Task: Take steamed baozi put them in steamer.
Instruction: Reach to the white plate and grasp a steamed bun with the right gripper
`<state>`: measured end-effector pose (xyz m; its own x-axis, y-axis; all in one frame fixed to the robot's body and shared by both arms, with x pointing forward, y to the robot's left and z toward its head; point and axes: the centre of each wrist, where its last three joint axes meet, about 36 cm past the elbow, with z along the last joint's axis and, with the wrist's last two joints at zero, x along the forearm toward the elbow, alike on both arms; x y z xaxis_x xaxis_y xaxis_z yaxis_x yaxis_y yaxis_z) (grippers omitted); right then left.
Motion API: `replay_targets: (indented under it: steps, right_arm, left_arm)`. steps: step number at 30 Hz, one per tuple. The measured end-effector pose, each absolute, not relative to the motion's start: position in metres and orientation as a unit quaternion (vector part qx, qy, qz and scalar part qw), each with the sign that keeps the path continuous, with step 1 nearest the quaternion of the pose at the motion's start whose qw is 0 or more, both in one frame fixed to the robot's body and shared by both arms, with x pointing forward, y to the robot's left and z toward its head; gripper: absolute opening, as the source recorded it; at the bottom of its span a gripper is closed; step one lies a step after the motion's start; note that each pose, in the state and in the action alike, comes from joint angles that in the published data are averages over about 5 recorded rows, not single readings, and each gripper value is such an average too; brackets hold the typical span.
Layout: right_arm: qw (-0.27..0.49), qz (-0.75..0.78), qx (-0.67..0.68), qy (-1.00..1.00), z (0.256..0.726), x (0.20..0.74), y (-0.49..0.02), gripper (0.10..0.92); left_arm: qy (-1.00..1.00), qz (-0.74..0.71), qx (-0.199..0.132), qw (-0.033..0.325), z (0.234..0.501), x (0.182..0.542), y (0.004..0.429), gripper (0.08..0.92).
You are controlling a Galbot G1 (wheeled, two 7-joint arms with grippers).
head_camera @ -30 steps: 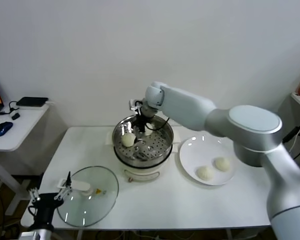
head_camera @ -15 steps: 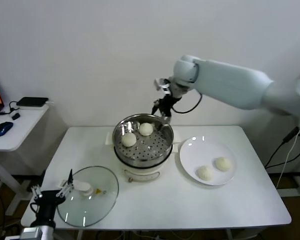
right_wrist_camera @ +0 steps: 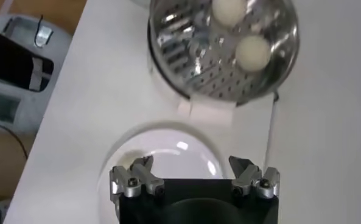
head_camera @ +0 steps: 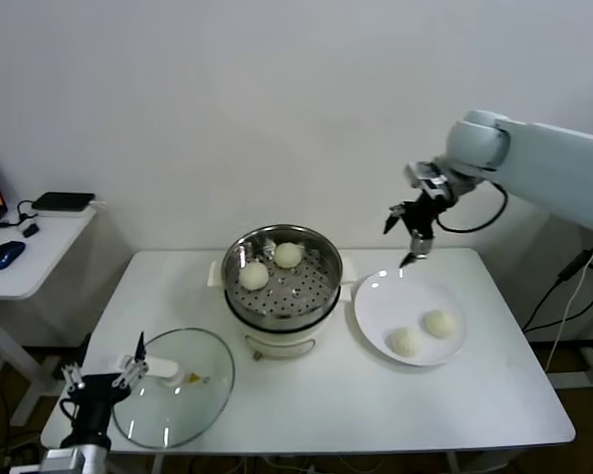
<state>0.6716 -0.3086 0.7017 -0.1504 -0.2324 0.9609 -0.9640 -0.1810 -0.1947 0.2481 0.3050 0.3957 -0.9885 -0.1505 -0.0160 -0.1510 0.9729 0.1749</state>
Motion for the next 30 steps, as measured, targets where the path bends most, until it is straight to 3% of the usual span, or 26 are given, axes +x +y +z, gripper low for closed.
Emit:
replay_targets:
  steps: [16, 30]
  right_arm:
    - [0.401, 0.514, 0.558, -0.514, 0.574, 0.659, -0.34, 0.823]
    - [0.417, 0.508, 0.566, -0.498, 0.51, 0.666, -0.323, 0.823]
  left_arm:
    - [0.993, 0.094, -0.074, -0.001, 0.399, 0.245, 0.297, 0.823]
    - [0.993, 0.092, -0.076, -0.004, 0.395, 0.246, 0.297, 0.823]
